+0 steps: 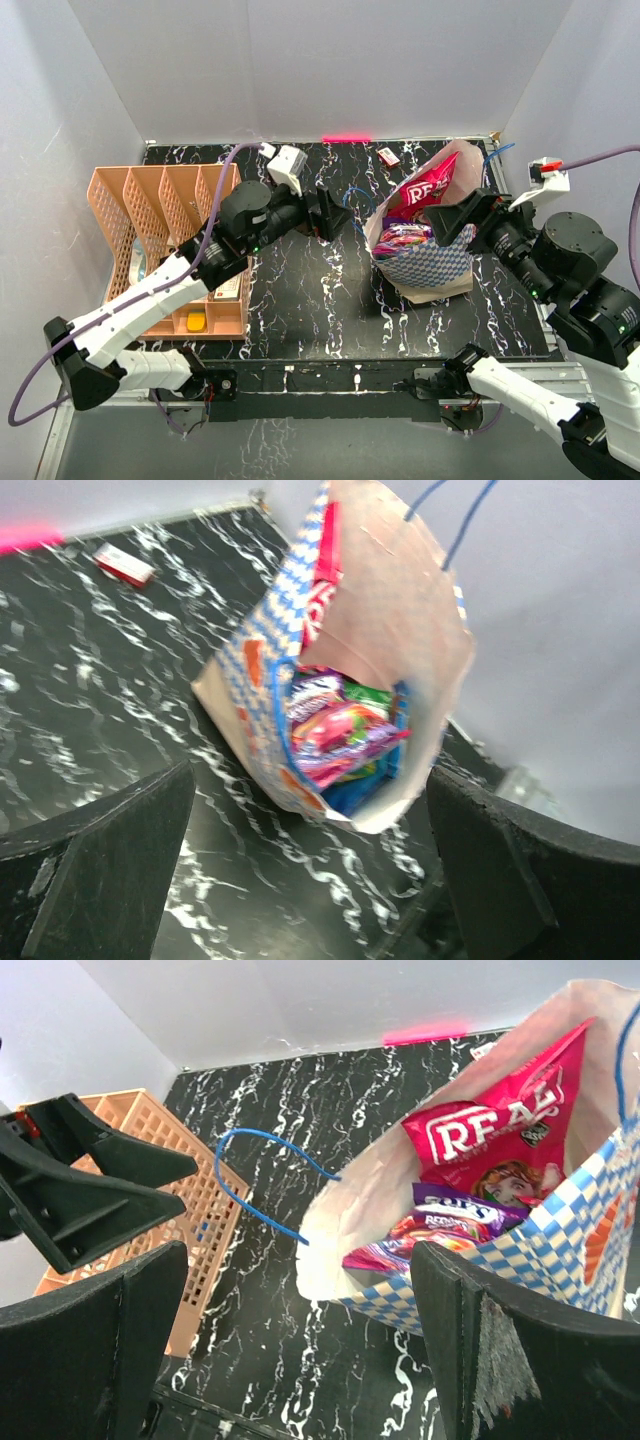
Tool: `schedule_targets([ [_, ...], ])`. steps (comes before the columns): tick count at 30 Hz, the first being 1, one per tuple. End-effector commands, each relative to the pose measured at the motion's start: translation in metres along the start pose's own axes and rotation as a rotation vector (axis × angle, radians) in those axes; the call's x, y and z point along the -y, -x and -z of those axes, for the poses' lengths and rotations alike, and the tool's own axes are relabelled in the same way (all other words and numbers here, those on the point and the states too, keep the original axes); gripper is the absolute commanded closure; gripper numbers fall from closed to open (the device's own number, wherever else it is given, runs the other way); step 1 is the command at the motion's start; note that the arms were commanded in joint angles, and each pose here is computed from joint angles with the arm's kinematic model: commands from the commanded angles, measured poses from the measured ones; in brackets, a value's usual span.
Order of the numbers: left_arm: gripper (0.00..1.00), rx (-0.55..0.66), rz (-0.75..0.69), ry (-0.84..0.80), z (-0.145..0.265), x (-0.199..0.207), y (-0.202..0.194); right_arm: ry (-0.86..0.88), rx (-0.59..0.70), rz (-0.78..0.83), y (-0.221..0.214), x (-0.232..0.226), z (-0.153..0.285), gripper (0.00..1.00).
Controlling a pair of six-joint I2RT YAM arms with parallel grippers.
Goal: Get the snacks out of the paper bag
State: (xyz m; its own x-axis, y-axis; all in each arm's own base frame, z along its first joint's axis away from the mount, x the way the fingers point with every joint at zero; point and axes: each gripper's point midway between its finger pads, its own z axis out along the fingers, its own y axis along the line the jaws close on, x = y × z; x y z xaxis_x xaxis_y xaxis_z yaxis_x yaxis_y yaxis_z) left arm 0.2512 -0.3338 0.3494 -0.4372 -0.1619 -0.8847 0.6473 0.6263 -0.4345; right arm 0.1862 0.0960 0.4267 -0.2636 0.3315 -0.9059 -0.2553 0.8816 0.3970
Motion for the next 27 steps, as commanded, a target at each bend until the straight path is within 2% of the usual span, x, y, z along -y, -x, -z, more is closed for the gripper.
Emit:
schedule_targets([
  [1, 0.02, -0.149, 0.207, -0.050, -0.003, 0.023, -0.017, -0.038, 0.050, 0.022, 0.000, 0.015, 0.010, 0.02],
  [8, 0.05, -0.230, 0.332, -0.071, -0.026, 0.032, -0.033, -0.040, 0.092, 0.051, 0.005, 0.020, 0.019, 0.02],
  [13, 0.19, -0.266, 0.377, -0.092, -0.037, 0.034, -0.046, -0.073, 0.113, 0.045, 0.005, 0.029, 0.022, 0.02],
  [18, 0.31, -0.255, 0.339, -0.032, -0.041, 0.021, -0.043, -0.148, 0.040, 0.053, -0.012, 0.042, 0.016, 0.02],
  [22, 0.36, -0.255, 0.346, -0.001, -0.046, 0.008, -0.042, -0.125, 0.030, 0.045, -0.015, 0.039, 0.019, 0.02],
  [27, 0.41, -0.236, 0.382, 0.003, -0.054, -0.003, -0.032, -0.121, 0.080, 0.021, -0.008, 0.043, 0.033, 0.02],
])
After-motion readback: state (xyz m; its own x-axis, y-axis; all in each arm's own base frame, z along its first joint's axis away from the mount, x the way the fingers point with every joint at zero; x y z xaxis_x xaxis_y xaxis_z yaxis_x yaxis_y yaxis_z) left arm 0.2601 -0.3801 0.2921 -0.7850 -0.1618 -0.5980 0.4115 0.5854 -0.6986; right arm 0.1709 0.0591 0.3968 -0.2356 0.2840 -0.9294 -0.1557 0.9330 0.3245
